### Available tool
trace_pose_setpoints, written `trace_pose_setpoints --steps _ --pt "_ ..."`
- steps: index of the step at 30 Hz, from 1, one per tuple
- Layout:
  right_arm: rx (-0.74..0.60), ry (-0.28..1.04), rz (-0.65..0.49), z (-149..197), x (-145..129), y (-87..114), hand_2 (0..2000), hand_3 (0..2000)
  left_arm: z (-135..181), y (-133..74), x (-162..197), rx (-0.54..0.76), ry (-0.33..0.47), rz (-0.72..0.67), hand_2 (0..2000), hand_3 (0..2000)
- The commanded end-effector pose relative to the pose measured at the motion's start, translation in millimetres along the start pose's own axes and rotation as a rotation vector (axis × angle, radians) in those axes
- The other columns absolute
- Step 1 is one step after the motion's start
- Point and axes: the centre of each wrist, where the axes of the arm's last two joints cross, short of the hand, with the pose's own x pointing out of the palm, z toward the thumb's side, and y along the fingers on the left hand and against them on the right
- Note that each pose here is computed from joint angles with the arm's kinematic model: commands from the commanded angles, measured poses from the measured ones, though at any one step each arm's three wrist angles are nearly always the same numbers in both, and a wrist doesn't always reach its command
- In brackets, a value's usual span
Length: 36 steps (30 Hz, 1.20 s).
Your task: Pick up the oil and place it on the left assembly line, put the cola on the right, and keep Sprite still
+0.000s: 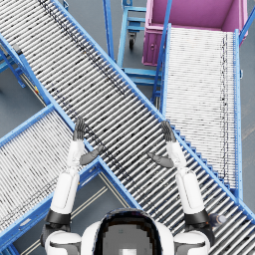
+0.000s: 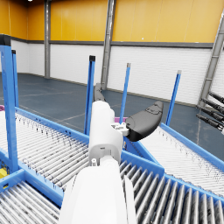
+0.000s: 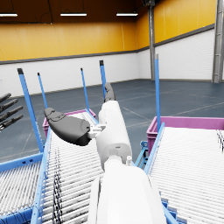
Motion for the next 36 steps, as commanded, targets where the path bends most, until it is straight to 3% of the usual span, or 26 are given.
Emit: trace_pose_setpoints --steps 1,36 --pt "0.0 0.0 0.0 0.0 0.0 0.0 0 0 0.0 0.0 0.0 0.0 0.0 0.0 0 0" --pt "0.0 0.0 0.0 0.0 0.0 0.0 0 0 0.0 0.0 0.0 0.0 0.0 0.0 0 0"
